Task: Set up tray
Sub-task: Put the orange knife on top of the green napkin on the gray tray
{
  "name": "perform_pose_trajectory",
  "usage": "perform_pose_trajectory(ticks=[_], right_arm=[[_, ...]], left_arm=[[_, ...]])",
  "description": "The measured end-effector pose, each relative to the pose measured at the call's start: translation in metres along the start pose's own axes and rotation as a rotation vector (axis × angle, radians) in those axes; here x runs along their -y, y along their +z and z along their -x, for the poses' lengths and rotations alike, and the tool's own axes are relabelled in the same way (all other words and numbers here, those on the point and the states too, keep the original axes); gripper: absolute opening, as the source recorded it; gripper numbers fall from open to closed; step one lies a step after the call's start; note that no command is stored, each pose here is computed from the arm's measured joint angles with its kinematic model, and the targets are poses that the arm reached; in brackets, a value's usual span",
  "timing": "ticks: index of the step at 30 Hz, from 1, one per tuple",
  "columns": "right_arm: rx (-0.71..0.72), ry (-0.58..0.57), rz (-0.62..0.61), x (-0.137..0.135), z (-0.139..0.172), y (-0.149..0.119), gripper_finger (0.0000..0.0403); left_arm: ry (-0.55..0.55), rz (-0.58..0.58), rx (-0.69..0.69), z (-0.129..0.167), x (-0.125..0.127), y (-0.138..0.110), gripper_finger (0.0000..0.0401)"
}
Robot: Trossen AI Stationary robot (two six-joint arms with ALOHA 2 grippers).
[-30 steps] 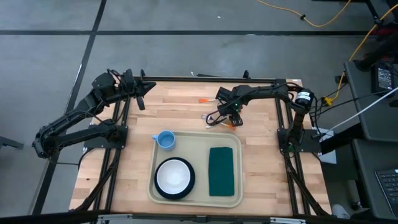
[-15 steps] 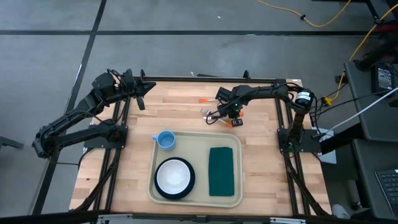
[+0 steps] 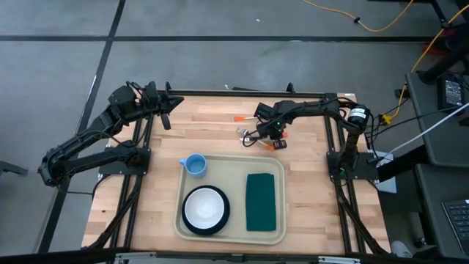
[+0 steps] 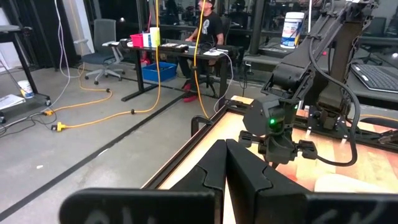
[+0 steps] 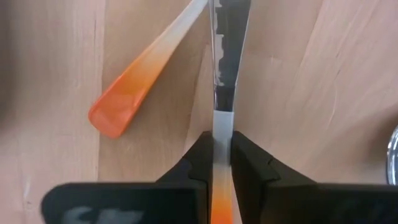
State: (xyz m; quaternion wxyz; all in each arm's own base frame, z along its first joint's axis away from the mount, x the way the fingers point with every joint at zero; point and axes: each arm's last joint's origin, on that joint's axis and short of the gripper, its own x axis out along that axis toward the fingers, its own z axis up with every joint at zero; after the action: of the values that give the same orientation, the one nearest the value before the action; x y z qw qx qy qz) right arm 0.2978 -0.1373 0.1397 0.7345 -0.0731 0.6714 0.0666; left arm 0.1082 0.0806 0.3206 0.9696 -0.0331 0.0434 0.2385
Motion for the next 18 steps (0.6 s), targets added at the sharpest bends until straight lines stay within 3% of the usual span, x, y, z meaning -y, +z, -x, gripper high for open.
perform_pose_trajectory(ticks=[9,12,18], right_arm=[[-0.008,0.006,-0.025,0.007,0.024,0.011,0.0041],[-0.010,0.007,-0.032,0.010,0.042,0.017,0.0041],[0.085,0.061,-0.160,0.015,0.093,0.033,0.0041]], left_arm=[[0.000,0.000,-0.001,0.000,0.000,0.000,0.0004],[0.000,0.001,-0.003,0.000,0.000,0.000,0.0004],[0.000,0.005,-0.024,0.000,0.000,-0.002,0.0004]])
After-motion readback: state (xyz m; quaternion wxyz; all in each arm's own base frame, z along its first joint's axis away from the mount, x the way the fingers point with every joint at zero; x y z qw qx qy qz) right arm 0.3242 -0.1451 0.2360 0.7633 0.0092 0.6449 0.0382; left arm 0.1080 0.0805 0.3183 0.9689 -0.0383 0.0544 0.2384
